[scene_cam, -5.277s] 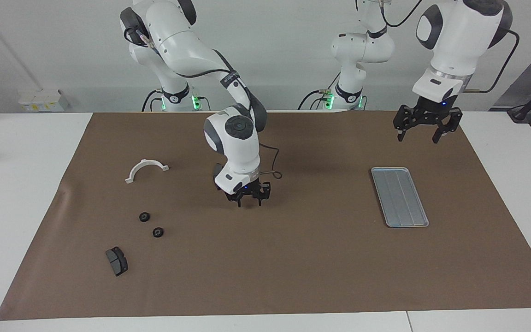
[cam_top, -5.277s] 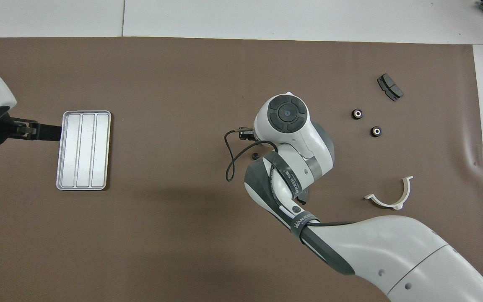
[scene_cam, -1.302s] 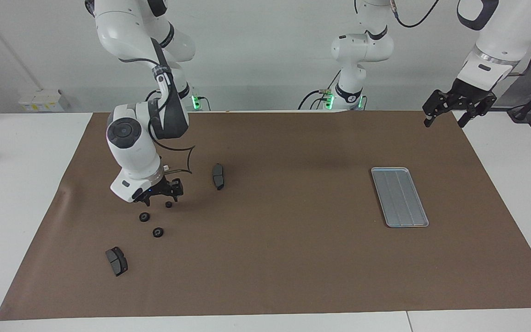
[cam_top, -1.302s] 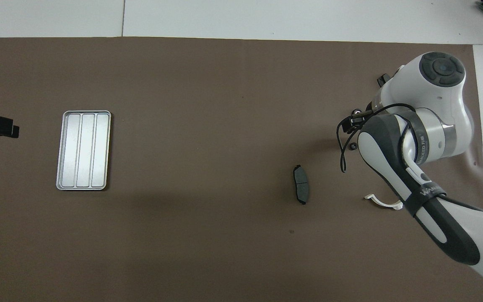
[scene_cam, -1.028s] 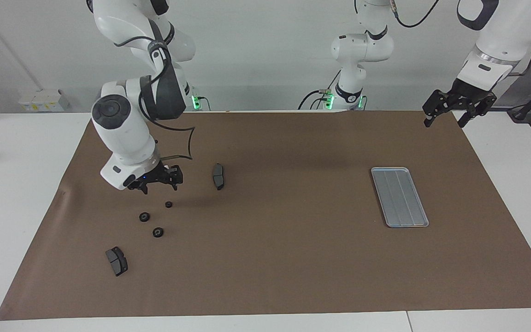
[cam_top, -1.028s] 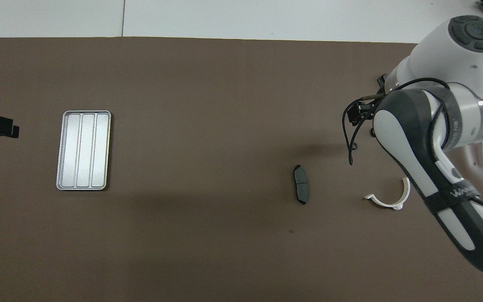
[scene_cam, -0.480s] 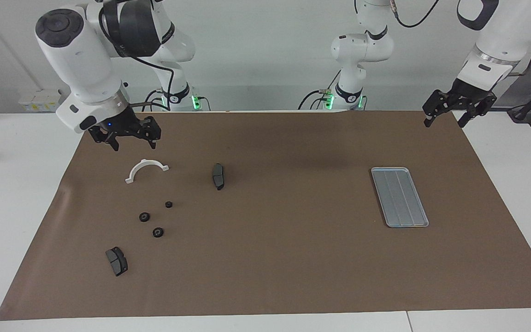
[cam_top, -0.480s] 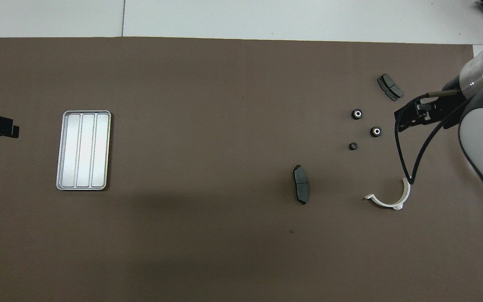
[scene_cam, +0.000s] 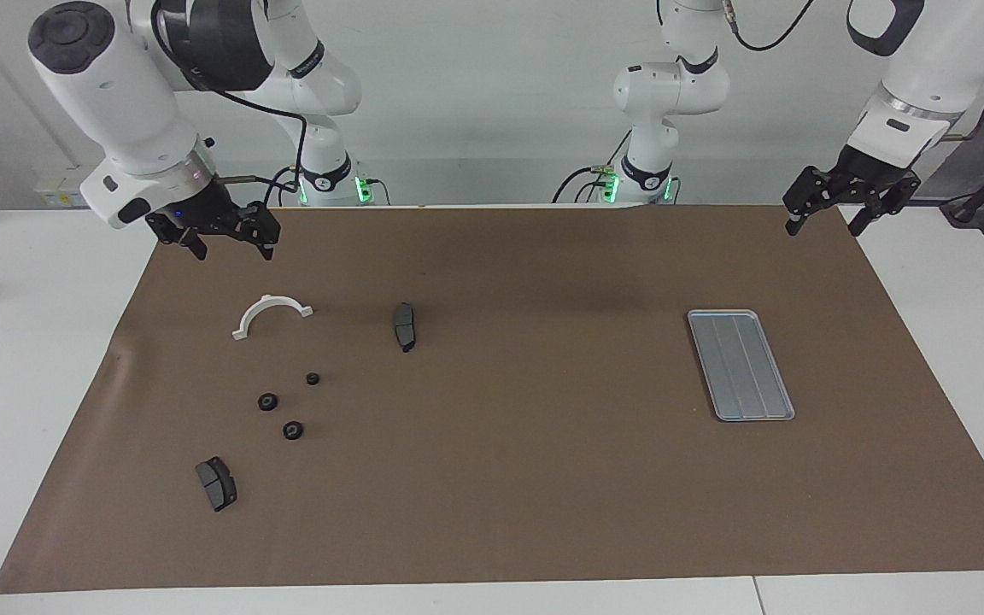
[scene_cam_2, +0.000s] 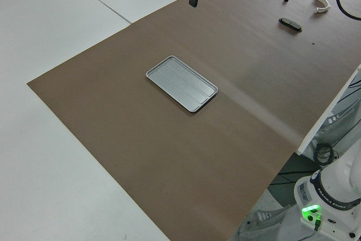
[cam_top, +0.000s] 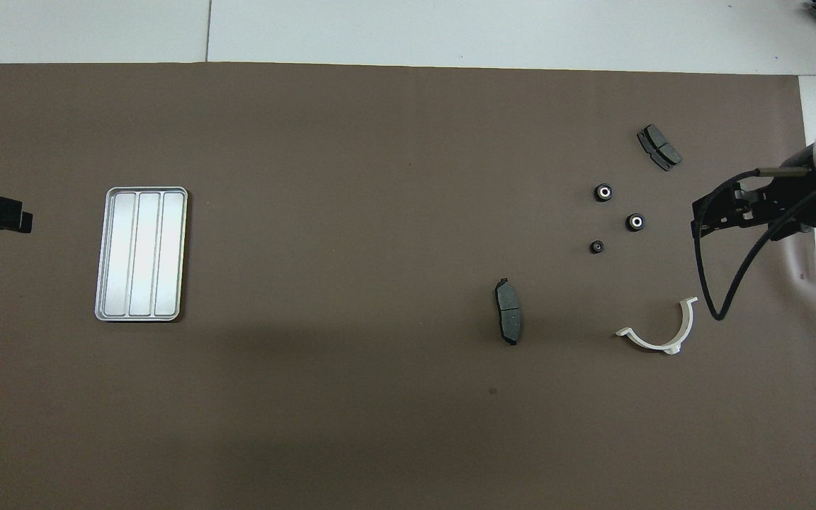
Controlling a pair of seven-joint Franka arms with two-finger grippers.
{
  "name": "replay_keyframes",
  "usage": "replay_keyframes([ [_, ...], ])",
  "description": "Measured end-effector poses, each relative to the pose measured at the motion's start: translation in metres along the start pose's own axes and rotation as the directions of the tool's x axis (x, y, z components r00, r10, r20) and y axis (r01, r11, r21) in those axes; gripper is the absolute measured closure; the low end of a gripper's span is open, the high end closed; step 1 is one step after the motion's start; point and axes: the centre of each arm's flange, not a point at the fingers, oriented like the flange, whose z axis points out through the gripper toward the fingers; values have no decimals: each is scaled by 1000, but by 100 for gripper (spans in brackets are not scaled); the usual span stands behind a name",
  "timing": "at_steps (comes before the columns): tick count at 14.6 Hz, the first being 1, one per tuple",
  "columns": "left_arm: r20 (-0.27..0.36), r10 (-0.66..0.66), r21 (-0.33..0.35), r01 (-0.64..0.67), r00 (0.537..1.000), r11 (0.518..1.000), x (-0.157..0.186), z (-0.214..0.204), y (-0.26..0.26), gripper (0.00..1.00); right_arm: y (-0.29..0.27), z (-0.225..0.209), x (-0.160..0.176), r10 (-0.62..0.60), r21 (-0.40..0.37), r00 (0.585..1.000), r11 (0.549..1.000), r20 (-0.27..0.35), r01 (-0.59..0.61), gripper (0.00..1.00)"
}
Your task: Place bearing gear from tray to pile
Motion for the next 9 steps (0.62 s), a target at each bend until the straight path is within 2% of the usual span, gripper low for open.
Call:
replay_keyframes([
  [2, 0, 0, 0, 0, 1000, 1000, 0, 0, 0, 0, 13, -2, -1, 27, 16, 999, 1000, -28, -27, 0],
  [6, 0, 0, 0, 0, 1000, 1000, 0, 0, 0, 0, 5, -8, -12, 19, 15, 996, 1000, -92, -17, 0],
  [9, 0, 0, 0, 0, 1000, 1000, 0, 0, 0, 0, 5, -18, -18, 27, 15, 993, 1000, -117, -26, 0],
])
